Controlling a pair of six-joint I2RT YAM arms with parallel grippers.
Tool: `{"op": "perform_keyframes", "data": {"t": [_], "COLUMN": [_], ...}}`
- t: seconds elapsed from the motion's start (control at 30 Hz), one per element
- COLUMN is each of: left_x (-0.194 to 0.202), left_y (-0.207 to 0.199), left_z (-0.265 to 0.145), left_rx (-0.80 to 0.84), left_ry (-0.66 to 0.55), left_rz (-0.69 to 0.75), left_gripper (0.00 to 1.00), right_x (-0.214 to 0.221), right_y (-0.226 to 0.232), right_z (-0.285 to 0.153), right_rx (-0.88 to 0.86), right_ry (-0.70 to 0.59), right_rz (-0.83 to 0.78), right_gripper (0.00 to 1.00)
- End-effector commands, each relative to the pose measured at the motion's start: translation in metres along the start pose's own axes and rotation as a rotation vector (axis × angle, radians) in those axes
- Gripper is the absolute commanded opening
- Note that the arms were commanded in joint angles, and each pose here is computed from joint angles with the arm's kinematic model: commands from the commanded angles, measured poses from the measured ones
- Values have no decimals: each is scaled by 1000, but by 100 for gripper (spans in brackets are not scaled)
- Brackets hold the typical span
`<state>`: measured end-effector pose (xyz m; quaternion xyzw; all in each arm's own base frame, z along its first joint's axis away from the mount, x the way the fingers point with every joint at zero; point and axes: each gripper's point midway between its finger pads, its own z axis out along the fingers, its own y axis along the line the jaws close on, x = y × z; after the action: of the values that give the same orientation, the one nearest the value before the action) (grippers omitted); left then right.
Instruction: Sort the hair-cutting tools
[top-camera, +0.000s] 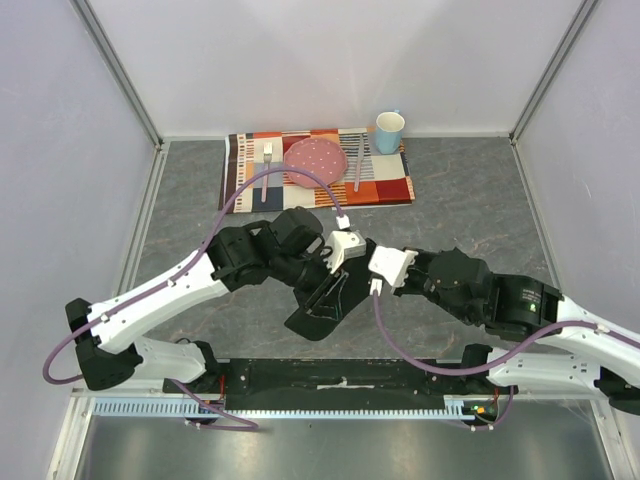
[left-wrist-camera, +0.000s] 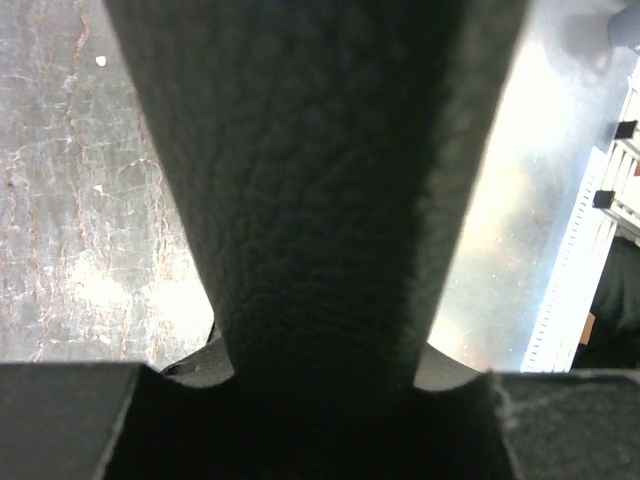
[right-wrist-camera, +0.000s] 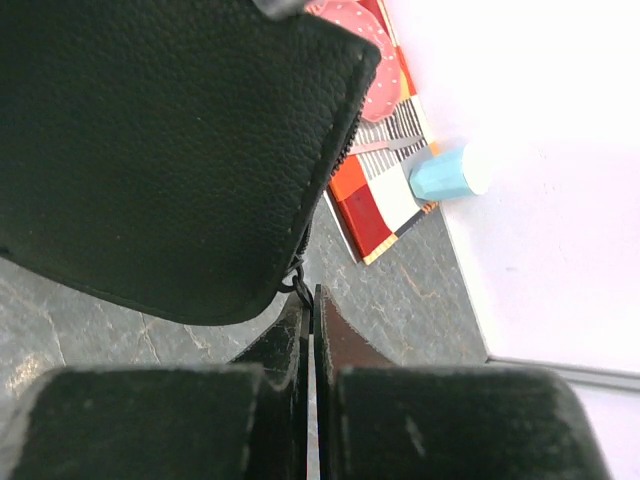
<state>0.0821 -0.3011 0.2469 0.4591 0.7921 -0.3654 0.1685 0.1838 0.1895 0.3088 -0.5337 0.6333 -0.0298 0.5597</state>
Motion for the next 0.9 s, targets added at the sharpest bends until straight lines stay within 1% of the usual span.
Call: {"op": "perform_keyframes", "data": {"t": [0.0, 0.13, 0.37, 0.63, 0.87], "left_x": [51, 55, 64, 61, 60], "left_y": [-24, -24, -27, -28, -29], "left_z": [-11, -8, 1, 15, 28], "left_rx": [112, 123, 160, 201, 239], "left_ry": [174, 183, 222, 243, 250], "left_rz": [18, 26, 42, 61, 60], "left_gripper": [2, 2, 2, 2, 2], "right_x": [-22, -33, -60, -110, -122], "right_y": [-37, -25, -21, -16, -9], "right_z": [-19, -8, 11, 22, 27], "right_rx": [64, -13, -67, -124, -158], "right_ry": [-60, -63, -84, -225, -275], "right_rz": [-45, -113, -198, -206, -211], "right_gripper": [0, 0, 0, 0, 0]}}
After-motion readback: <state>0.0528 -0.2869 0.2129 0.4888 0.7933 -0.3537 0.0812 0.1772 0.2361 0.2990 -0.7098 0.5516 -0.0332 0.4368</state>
